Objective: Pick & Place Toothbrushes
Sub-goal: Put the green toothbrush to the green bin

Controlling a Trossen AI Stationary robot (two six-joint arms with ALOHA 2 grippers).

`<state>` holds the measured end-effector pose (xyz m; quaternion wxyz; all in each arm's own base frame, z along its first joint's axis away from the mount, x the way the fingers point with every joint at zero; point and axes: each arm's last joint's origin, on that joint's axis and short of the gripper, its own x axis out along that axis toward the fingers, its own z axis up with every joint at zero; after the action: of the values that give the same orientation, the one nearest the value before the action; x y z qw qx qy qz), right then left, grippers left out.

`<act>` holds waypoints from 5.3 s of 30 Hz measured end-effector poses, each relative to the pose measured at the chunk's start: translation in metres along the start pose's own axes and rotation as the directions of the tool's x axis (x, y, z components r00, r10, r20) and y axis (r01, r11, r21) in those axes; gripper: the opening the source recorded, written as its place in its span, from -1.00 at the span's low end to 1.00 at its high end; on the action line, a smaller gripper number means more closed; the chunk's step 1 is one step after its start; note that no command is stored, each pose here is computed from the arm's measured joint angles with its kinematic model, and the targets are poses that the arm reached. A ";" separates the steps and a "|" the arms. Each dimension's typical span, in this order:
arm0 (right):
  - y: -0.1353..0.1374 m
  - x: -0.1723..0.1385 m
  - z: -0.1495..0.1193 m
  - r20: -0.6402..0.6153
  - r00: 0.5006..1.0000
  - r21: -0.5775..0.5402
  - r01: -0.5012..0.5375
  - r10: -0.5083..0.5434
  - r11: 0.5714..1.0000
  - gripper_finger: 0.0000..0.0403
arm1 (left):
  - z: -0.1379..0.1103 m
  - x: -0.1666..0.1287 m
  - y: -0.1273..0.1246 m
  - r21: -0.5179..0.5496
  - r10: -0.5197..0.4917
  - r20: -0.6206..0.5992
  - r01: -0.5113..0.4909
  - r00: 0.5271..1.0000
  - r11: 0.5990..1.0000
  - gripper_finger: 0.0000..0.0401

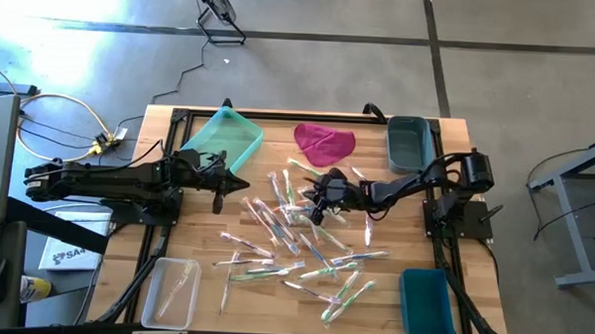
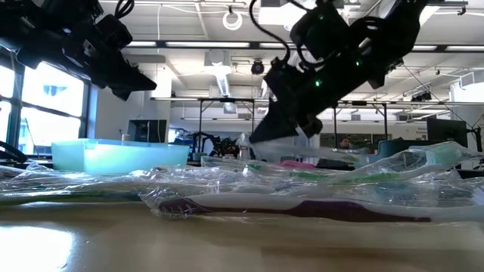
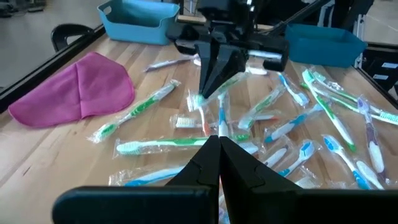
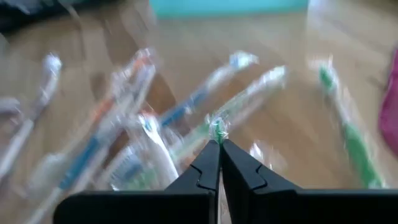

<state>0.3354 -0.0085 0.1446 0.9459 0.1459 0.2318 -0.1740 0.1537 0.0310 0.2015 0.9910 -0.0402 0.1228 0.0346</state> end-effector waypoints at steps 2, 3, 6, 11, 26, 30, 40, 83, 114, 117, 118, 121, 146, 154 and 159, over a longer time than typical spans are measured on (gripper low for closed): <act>0.002 -0.006 0.009 0.049 0.999 -0.018 -0.010 0.011 1.000 -0.98 | 0.000 0.000 0.000 0.001 0.000 0.004 0.000 1.000 1.000 -0.99; 0.003 -0.008 0.014 0.074 0.997 -0.032 -0.018 0.020 0.999 -0.98 | 0.000 0.000 0.000 0.001 0.000 0.003 0.000 1.000 1.000 -0.99; 0.006 -0.019 0.029 0.156 0.986 -0.097 -0.036 0.051 0.995 -0.98 | 0.000 0.000 0.000 0.001 0.000 0.004 0.000 1.000 1.000 -0.99; 0.012 -0.032 0.052 0.319 0.941 -0.187 -0.057 0.115 0.981 -0.98 | 0.000 0.000 0.000 0.001 -0.001 0.005 0.000 1.000 1.000 -0.99; 0.015 -0.039 0.066 0.456 0.878 -0.206 -0.059 0.149 0.977 -0.98 | 0.007 0.005 0.000 0.064 -0.007 0.078 0.002 0.997 0.998 -0.93; 0.016 -0.042 0.070 0.499 0.852 -0.220 -0.056 0.162 0.974 -0.98 | 0.008 0.012 0.002 0.068 -0.011 0.097 0.005 0.995 0.998 -0.71; 0.018 -0.049 0.081 0.607 0.772 -0.213 -0.068 0.186 0.975 -0.98 | 0.020 0.030 0.004 0.051 -0.026 0.283 0.012 0.959 0.999 -0.16; 0.022 -0.055 0.086 0.645 0.707 -0.276 -0.136 0.289 0.951 -0.98 | 0.041 0.079 0.006 0.074 -0.201 0.254 0.188 0.946 0.979 -0.13; 0.022 -0.059 0.090 0.682 0.670 -0.287 -0.124 0.293 0.950 -0.98 | 0.041 0.089 0.006 0.179 -0.268 0.344 0.217 0.900 0.960 -0.13; 0.022 -0.059 0.090 0.682 0.670 -0.289 -0.121 0.293 0.950 -0.98 | 0.040 0.093 0.006 0.179 -0.271 0.381 0.217 0.884 0.960 -0.13; 0.022 -0.059 0.090 0.682 0.670 -0.290 -0.122 0.294 0.949 -0.98 | 0.041 0.095 0.007 0.175 -0.273 0.388 0.220 0.880 0.960 -0.13; 0.022 -0.059 0.090 0.682 0.670 -0.290 -0.122 0.294 0.949 -0.98 | 0.045 0.105 0.008 0.151 -0.271 0.388 0.229 0.881 0.962 -0.13; 0.024 -0.058 0.089 0.667 0.670 -0.313 -0.142 0.324 0.939 -0.98 | 0.073 0.139 0.005 0.127 -0.246 0.351 0.215 0.903 0.968 -0.13; 0.024 -0.058 0.089 0.667 0.671 -0.313 -0.142 0.324 0.939 -0.98 | 0.076 0.140 -0.002 0.151 -0.264 0.359 0.223 0.895 0.963 -0.13; 0.024 -0.058 0.089 0.668 0.671 -0.312 -0.141 0.323 0.939 -0.98 | 0.078 0.140 -0.008 0.183 -0.273 0.366 0.219 0.890 0.958 -0.13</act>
<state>0.3306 -0.0037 0.2530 0.9860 -0.0167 -0.1522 -0.0656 0.3090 0.0380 0.2429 0.9923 0.0202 -0.0796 -0.0927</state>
